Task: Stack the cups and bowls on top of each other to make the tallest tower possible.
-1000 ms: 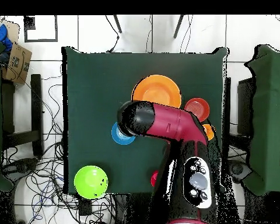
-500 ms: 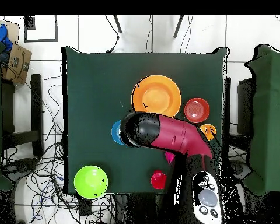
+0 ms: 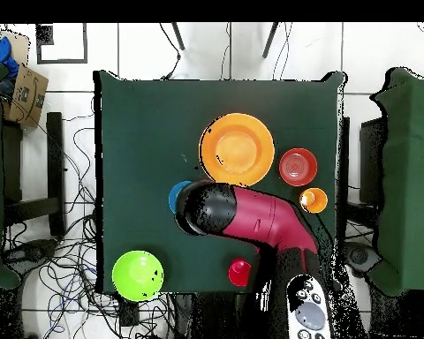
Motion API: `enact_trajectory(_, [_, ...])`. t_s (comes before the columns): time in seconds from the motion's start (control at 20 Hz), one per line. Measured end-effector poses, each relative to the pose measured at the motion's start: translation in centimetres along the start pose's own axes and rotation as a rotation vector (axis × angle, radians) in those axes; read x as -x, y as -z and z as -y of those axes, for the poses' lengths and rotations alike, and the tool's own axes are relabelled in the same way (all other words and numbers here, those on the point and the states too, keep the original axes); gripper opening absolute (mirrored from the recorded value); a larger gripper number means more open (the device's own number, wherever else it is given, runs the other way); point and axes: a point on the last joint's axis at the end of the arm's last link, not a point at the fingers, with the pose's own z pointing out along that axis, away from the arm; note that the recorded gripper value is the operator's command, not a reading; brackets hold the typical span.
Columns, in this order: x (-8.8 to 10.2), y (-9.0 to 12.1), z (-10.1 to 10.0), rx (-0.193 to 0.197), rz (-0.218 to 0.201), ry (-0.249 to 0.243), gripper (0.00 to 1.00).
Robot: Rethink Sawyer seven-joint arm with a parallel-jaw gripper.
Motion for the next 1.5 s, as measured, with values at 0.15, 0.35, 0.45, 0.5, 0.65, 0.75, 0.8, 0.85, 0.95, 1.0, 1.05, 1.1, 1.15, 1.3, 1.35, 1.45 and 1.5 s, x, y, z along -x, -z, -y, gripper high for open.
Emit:
enact_trajectory(0.15, [-0.7, -0.2, 0.4, -0.003, -0.007, -0.001, 1.0])
enact_trajectory(0.35, [-1.2, -0.6, 1.0, 0.003, -0.005, -0.006, 1.0])
enact_trajectory(0.45, [-1.3, -0.8, 1.3, 0.005, -0.004, -0.009, 1.0])
enact_trajectory(0.5, [-1.4, -0.9, 1.5, 0.006, -0.003, -0.01, 1.0])
enact_trajectory(0.65, [-1.3, -1.9, 2.8, 0.009, 0.006, -0.012, 1.0])
enact_trajectory(0.75, [-1.3, -2.4, 3.6, 0.01, 0.009, -0.013, 1.0])
enact_trajectory(0.8, [-1.2, -2.7, 4.0, 0.01, 0.011, -0.012, 1.0])
enact_trajectory(0.85, [-1.2, -2.9, 4.5, 0.01, 0.012, -0.012, 1.0])
enact_trajectory(0.95, [-1.1, -3.4, 5.4, 0.009, 0.016, -0.01, 1.0])
enact_trajectory(1.0, [-1.0, -3.5, 5.7, 0.009, 0.018, -0.01, 1.0])
enact_trajectory(1.05, [-1.0, -3.7, 6.0, 0.009, 0.02, -0.009, 1.0])
enact_trajectory(1.1, [-0.9, -4.0, 6.6, 0.009, 0.024, -0.008, 1.0])
enact_trajectory(1.15, [-0.9, -4.3, 7.3, 0.007, 0.029, -0.006, 1.0])
enact_trajectory(1.3, [-0.8, -5.0, 8.6, 0.004, 0.037, 0.0, 1.0])
enact_trajectory(1.35, [-0.8, -5.2, 8.9, 0.003, 0.04, 0.003, 1.0])
enact_trajectory(1.45, [-0.9, -5.7, 9.5, 0.002, 0.049, 0.013, 1.0])
enact_trajectory(1.5, [-1.0, -5.8, 9.7, 0.003, 0.053, 0.019, 1.0])
